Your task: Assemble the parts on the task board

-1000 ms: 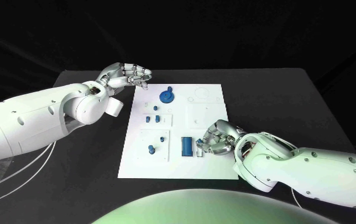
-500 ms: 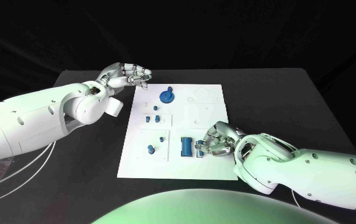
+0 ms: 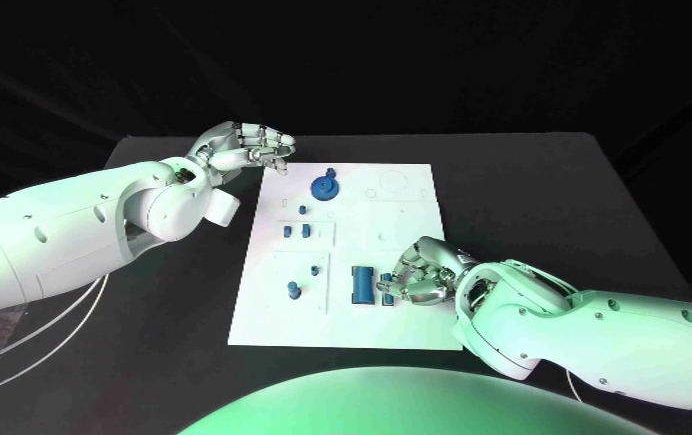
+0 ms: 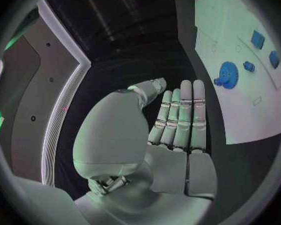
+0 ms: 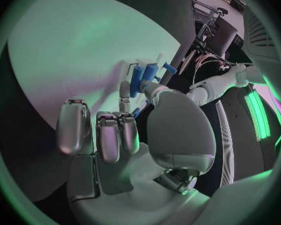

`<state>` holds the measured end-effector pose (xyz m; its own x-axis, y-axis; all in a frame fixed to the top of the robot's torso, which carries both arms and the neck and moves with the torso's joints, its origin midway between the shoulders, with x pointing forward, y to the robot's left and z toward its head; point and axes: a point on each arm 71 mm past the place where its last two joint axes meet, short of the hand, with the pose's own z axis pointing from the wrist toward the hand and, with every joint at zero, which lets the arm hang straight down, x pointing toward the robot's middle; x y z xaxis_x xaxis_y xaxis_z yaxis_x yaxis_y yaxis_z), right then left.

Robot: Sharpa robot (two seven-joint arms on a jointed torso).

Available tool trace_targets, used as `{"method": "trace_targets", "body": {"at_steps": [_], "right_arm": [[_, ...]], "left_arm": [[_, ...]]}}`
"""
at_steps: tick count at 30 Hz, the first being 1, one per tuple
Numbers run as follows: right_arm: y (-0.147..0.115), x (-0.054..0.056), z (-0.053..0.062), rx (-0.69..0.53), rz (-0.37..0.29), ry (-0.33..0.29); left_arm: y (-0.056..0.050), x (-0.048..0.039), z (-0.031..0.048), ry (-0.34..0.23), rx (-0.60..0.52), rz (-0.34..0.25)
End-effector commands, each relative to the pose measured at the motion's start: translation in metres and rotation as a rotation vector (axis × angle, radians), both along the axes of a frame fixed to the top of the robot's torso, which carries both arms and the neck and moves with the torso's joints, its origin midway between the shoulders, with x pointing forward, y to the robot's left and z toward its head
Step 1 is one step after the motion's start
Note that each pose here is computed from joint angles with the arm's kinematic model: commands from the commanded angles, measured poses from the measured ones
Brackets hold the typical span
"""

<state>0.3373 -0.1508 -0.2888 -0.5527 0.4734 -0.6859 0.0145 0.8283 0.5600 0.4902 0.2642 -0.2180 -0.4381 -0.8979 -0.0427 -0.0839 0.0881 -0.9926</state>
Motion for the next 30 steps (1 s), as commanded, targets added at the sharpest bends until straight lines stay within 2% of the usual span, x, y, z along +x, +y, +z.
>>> {"method": "trace_targets", "body": {"at_steps": [1, 22, 30], "right_arm": [[0.0013, -0.0007, 0.0008, -0.007, 0.018, -0.016], [-0.0011, 0.0011, -0.0046, -0.051, 0.057, 0.014], [-0.0037, 0.0019, -0.0033, -0.050, 0.049, -0.007]], "left_arm": [[-0.0024, -0.0004, 0.0012, -0.003, -0.006, -0.019], [-0.0025, -0.0003, 0.0010, -0.002, -0.004, -0.020], [-0.0023, -0.0002, 0.0010, -0.002, -0.004, -0.020]]}}
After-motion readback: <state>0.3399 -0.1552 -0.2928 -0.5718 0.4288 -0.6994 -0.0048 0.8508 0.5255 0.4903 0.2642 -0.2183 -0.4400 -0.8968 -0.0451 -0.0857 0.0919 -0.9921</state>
